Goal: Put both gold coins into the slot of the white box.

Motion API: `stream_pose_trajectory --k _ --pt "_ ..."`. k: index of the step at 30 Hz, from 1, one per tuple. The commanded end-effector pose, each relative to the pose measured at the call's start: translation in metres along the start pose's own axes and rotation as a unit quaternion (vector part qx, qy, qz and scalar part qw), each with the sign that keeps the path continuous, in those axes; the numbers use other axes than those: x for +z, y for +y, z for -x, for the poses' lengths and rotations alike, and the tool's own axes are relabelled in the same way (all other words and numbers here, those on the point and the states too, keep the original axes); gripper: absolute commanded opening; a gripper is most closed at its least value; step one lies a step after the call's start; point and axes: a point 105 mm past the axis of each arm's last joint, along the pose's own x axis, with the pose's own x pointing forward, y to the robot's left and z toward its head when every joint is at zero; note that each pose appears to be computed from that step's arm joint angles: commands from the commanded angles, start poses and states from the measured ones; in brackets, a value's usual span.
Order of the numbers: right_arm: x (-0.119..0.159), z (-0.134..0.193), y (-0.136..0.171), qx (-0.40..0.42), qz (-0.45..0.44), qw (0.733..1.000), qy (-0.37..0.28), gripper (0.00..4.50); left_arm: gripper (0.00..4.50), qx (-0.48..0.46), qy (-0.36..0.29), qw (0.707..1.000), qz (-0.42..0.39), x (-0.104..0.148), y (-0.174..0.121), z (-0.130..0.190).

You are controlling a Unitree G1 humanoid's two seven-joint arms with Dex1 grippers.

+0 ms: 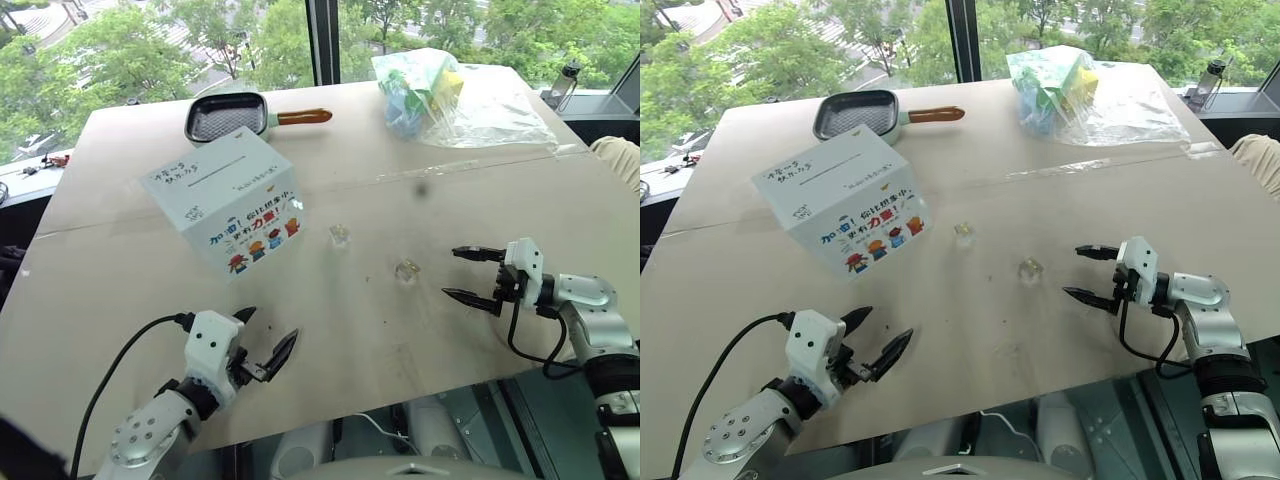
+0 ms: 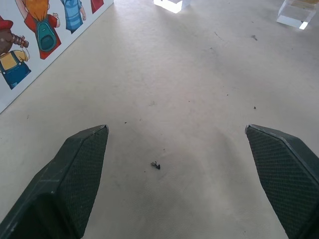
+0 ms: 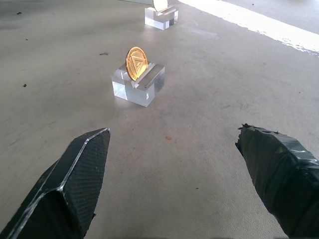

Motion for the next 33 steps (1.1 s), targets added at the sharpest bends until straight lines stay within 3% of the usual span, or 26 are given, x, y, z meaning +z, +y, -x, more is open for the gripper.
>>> stream_pose_trajectory --k 1,19,24,33 --pt "0.013 -0.003 -0.005 -0.002 0.024 0.999 -0.021 4.46 4.49 -0.011 -0.025 1.0 -0.012 0.014 -0.008 0.004" --pt "0.03 -0.018 0.005 -0.002 0.014 1.0 -0.018 4.46 4.49 -0.036 -0.035 0.999 -0.013 0.022 -0.014 -0.002" --pt "0.048 -0.035 0.011 -0.006 0.008 0.999 -0.047 4.46 4.49 -0.131 -0.038 0.991 0.002 0.037 -0.034 -0.003" --pt "0.044 -0.05 0.018 -0.011 -0.003 0.999 -0.036 4.46 4.49 -0.224 -0.059 0.973 -0.023 0.071 -0.051 -0.005"
